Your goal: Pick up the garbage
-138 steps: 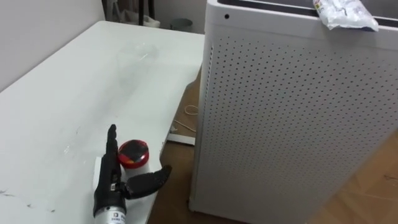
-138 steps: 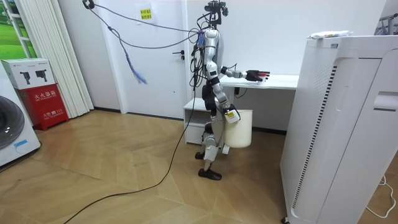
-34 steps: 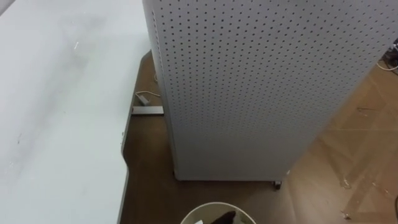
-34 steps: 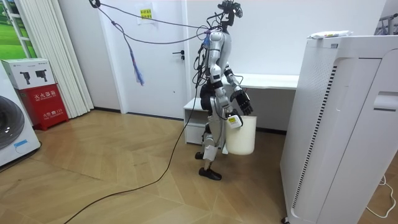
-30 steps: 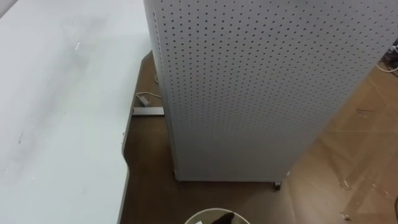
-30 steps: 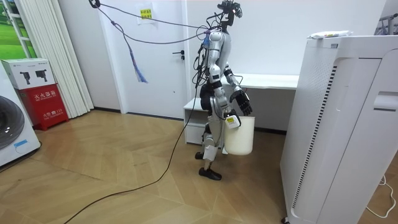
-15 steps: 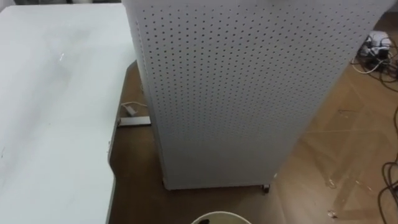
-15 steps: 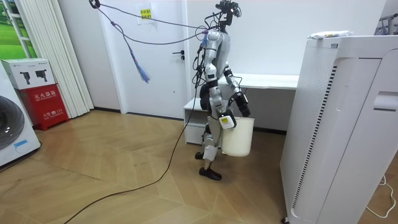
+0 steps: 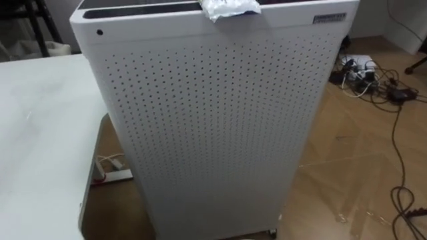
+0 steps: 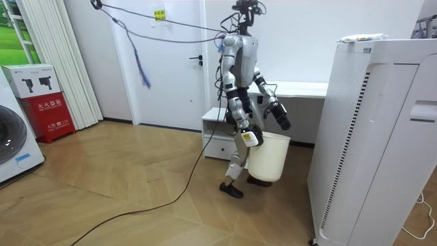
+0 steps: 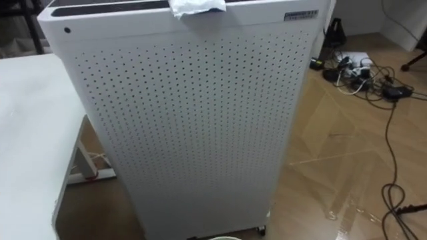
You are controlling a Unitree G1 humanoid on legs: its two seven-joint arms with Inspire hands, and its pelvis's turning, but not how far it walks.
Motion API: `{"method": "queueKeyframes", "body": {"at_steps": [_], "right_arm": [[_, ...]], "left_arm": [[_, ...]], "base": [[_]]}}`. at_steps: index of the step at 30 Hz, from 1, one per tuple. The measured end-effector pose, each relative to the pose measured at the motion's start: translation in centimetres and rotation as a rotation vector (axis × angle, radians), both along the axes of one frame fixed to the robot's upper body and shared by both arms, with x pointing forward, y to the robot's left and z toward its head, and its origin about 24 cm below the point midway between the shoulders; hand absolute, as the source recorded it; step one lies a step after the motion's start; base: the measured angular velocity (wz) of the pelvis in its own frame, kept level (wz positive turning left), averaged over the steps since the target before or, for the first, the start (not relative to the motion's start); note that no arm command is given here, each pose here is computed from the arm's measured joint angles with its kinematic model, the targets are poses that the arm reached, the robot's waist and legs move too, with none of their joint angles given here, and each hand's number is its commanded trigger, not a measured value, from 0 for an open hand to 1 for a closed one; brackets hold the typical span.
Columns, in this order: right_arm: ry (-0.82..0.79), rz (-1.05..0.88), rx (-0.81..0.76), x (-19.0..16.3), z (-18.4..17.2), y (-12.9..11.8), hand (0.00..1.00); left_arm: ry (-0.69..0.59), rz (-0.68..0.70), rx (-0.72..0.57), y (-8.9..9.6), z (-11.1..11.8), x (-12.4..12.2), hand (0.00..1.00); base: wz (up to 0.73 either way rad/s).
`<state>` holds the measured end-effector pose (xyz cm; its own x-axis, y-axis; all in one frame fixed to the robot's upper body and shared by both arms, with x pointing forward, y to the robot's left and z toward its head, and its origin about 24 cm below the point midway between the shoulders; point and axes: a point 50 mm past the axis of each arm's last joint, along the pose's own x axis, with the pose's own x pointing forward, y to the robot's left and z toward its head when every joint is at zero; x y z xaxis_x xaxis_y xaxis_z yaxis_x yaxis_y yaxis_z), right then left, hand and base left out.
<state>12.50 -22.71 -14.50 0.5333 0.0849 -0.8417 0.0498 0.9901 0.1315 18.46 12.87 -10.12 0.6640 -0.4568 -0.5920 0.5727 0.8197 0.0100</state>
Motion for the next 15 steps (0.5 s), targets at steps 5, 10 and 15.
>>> {"method": "queueKeyframes", "body": {"at_steps": [5,10,15], "right_arm": [[-0.030,0.005,-0.007,0.6,0.3,0.1,1.00],[-0.059,0.024,0.004,1.4,0.6,0.7,1.00],[-0.061,0.030,0.004,1.4,0.6,0.8,1.00]], "left_arm": [[-0.022,0.050,-0.007,0.9,0.4,0.7,0.00],[-0.041,0.092,0.020,1.4,0.4,0.9,0.00],[-0.102,0.123,0.089,2.0,0.8,1.3,0.00]], "base": [[0.02],[-0.08],[-0.14]]}}
